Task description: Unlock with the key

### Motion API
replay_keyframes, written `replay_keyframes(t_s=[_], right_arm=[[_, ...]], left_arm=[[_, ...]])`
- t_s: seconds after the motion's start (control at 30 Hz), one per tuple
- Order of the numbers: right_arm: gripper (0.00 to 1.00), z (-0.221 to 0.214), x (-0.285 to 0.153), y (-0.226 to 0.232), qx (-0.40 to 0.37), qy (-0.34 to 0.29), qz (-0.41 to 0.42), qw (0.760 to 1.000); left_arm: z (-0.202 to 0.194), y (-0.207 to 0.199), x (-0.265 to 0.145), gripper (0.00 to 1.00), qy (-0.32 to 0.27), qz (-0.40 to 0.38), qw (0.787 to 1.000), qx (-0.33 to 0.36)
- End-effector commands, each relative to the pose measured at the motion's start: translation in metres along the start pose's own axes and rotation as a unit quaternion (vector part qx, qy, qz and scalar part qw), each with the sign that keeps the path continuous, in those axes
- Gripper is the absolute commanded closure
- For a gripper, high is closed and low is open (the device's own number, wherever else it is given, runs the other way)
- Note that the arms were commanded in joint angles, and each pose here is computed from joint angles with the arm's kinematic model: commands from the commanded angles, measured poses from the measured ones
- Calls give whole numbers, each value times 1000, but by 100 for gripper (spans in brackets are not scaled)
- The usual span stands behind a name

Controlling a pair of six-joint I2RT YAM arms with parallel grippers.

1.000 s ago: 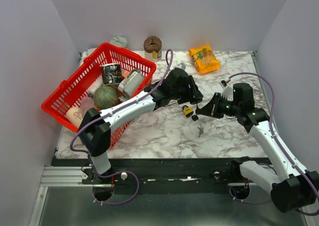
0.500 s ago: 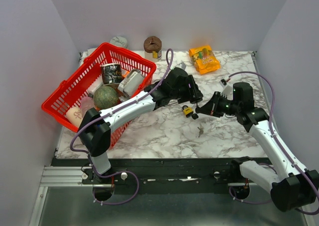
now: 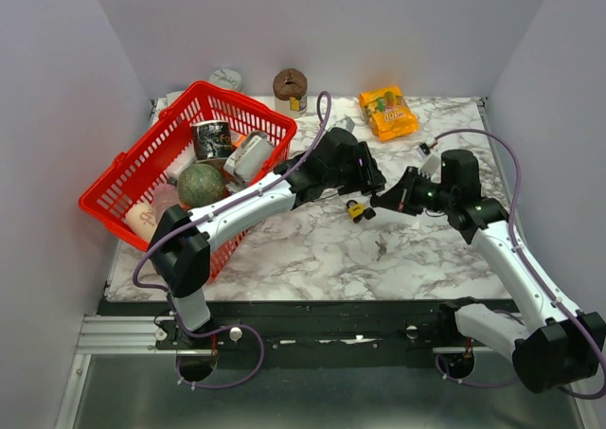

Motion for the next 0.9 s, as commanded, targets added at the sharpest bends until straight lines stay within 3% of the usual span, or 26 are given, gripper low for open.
replay_keyframes(t_s=[0.0,0.7,0.87], right_arm=[[99,29,0,-7,-21,-74,-51,996],[99,67,0,-2,-55,-142,-63,986],[99,69,-3,2,-58,-141,-39,988]], left_arm=[[2,-31,-22,100,8,-50,999,15],[5,-41,-22,100,14,-74,997,31],[9,-40,-27,100,10,-114,993,30]])
Point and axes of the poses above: each gripper's point midway between its finger pads, its own x axis out along the fingers, its own y axis along the line the jaws close on, z = x × y, the point moved 8 cm from there along -x, back along the fingers, and after that the axes turned 9 degrees about -x, right-handed, at the moved point
